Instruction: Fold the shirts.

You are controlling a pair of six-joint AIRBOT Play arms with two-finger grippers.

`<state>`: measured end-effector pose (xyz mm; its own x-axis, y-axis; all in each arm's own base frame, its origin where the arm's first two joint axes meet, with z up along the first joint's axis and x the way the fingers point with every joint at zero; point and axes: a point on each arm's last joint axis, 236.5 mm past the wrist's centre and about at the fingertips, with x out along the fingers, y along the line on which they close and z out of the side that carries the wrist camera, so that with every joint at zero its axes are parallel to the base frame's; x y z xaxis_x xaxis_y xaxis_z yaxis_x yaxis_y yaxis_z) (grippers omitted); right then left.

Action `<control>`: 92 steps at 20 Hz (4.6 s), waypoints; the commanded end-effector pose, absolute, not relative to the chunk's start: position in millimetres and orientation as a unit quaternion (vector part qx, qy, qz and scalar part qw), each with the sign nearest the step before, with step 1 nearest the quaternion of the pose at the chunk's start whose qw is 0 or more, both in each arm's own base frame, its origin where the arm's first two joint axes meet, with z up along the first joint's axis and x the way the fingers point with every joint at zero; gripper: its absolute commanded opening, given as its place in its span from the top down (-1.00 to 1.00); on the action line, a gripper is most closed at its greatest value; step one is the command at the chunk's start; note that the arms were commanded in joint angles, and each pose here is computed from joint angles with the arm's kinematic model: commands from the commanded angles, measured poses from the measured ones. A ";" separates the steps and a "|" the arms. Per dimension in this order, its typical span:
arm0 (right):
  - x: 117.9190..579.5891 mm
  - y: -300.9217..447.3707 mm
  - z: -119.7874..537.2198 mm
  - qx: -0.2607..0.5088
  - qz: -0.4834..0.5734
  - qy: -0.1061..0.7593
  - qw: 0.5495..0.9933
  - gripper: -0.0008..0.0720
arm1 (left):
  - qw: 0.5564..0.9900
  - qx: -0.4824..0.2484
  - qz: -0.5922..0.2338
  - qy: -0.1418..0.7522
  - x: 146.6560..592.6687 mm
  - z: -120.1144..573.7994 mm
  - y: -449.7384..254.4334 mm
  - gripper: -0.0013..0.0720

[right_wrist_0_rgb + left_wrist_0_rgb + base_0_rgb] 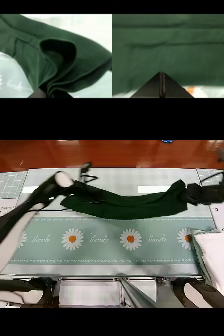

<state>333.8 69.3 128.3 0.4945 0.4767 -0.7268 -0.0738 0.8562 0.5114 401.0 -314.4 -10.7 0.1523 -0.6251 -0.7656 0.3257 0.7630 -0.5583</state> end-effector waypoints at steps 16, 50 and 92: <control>295.1 107.8 166.5 0.241 0.218 0.422 0.847 0.90 | 0.682 -0.115 -0.406 0.597 360.0 21.2 -401.0 0.91; 431.5 225.0 110.5 0.178 0.330 0.561 0.738 -0.13 | 0.843 -0.223 -0.147 0.468 335.7 85.2 -74.7 0.91; 472.9 200.8 214.1 0.205 0.312 0.451 0.811 0.90 | 0.813 -0.243 -0.165 0.503 294.4 27.4 -119.0 0.91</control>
<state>469.5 235.4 161.8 0.3272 0.7302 -0.5997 -0.3134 0.6826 0.6602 294.6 -118.8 27.6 0.4415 -0.5124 -0.7365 0.0242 0.8274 -0.5611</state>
